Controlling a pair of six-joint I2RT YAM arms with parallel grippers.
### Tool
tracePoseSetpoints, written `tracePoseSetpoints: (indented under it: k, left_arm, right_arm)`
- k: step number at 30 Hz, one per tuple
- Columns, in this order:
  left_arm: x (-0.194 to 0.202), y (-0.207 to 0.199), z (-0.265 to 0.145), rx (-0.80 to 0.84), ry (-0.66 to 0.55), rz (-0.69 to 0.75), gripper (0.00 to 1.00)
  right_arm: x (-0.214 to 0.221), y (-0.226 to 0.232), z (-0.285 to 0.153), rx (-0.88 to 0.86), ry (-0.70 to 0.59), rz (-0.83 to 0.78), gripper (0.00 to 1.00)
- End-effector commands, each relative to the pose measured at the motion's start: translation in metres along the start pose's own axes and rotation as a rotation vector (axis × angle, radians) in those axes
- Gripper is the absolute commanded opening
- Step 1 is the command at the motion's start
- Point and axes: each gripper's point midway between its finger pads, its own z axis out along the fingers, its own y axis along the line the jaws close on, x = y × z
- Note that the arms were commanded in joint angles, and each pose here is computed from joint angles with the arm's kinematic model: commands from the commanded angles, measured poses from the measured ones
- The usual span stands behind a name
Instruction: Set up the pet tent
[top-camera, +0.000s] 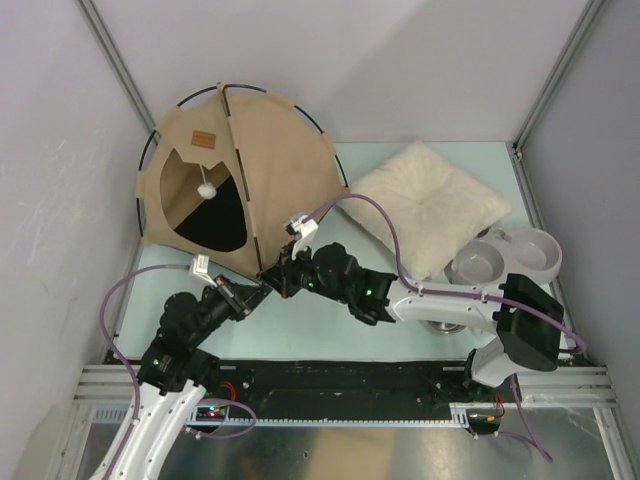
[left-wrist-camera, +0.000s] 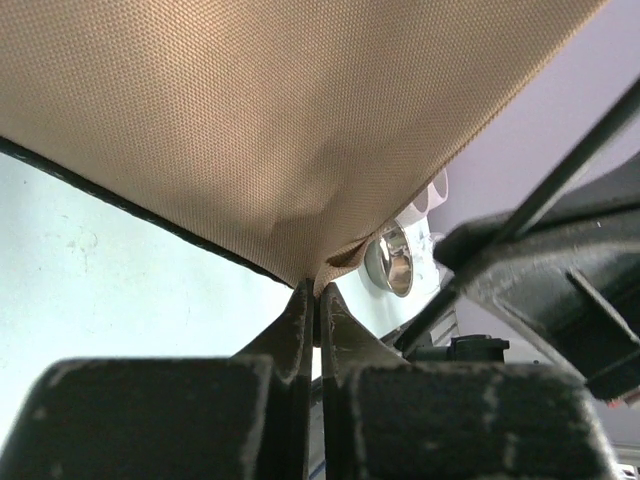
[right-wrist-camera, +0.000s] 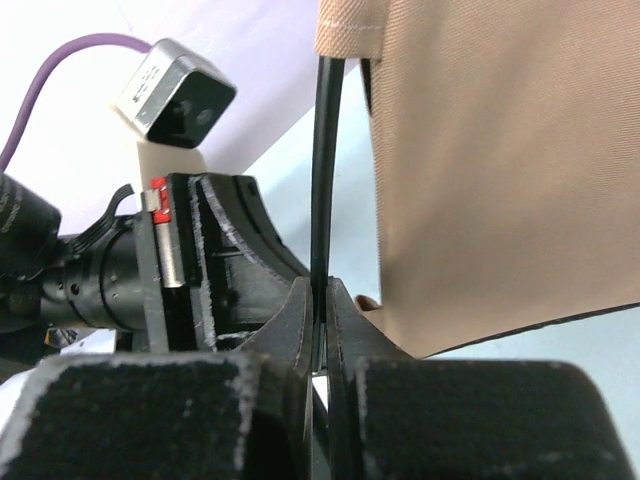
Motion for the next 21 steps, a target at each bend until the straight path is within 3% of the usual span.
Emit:
tracePoseSetpoints:
  k: [1,21]
  left_arm:
    - [0.027,0.013,-0.004,-0.012,0.116,0.017,0.0]
    - [0.029,0.013,-0.004,-0.014,0.138,0.029,0.0]
  right_arm:
    - [-0.082,-0.007,-0.004,0.012,-0.253,0.003,0.0]
    - [-0.125,-0.011,0.026,0.062,-0.36,-0.032,0.0]
